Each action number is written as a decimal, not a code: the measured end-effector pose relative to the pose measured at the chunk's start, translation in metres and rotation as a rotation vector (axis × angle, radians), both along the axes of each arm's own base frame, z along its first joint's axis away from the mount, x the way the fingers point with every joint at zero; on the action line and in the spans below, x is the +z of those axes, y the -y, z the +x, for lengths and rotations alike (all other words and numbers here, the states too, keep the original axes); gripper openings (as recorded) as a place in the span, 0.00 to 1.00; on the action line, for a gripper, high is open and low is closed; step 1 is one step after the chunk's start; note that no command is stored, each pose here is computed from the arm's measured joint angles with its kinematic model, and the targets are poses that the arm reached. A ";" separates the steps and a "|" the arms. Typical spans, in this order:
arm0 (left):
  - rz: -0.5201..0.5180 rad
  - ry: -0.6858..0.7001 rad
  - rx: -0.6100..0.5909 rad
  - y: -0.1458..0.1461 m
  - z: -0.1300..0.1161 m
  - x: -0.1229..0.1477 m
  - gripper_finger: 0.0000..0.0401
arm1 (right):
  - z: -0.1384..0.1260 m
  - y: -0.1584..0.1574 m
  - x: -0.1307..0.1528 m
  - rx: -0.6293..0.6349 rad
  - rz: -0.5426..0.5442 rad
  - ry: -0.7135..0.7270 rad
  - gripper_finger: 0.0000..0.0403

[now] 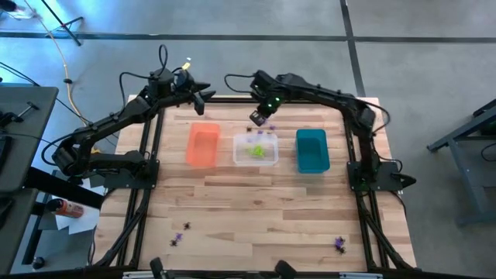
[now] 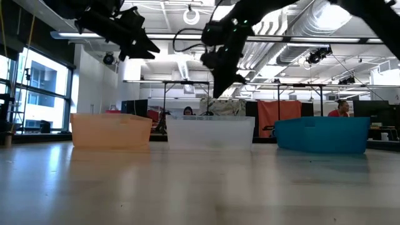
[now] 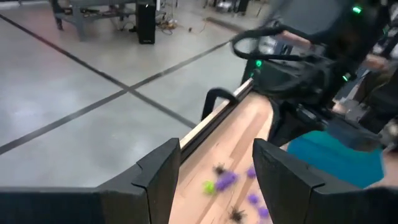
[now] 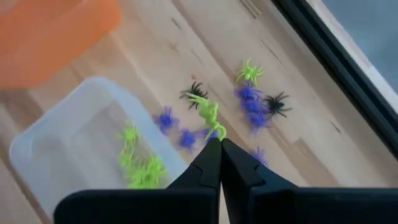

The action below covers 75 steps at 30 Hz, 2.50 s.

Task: Sort Halloween decoration
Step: Put the green spider toy into the transparent bin

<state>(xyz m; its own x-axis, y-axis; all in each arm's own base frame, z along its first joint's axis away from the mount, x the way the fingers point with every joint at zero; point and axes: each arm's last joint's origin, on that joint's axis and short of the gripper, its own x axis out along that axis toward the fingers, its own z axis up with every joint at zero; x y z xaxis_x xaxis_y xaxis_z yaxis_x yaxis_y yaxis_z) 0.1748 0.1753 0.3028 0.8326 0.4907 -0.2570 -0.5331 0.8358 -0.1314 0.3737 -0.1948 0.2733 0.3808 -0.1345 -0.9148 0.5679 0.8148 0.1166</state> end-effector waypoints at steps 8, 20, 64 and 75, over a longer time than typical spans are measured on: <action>-0.069 0.166 -0.172 0.012 0.013 0.011 0.47 | -0.073 -0.059 0.014 -0.008 -0.044 0.319 0.00; -0.192 0.301 -0.227 0.089 0.062 0.020 0.47 | -0.157 -0.134 0.015 0.137 -0.061 0.794 0.00; 0.134 0.450 -0.188 0.111 0.025 0.065 0.47 | -0.014 -0.086 -0.091 0.306 -0.021 -0.107 0.00; 0.125 0.445 -0.188 0.111 0.025 0.064 0.47 | -0.013 -0.086 -0.091 0.255 -0.015 -0.106 0.09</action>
<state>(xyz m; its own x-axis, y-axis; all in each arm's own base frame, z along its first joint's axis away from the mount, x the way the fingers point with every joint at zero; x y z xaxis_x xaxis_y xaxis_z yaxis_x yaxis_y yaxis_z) 0.1995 0.0645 0.3670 0.9252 0.3262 0.1942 -0.2869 0.9358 -0.2048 0.3605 -0.1093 0.1822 0.3064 -0.0608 -0.9500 0.3528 0.9341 0.0540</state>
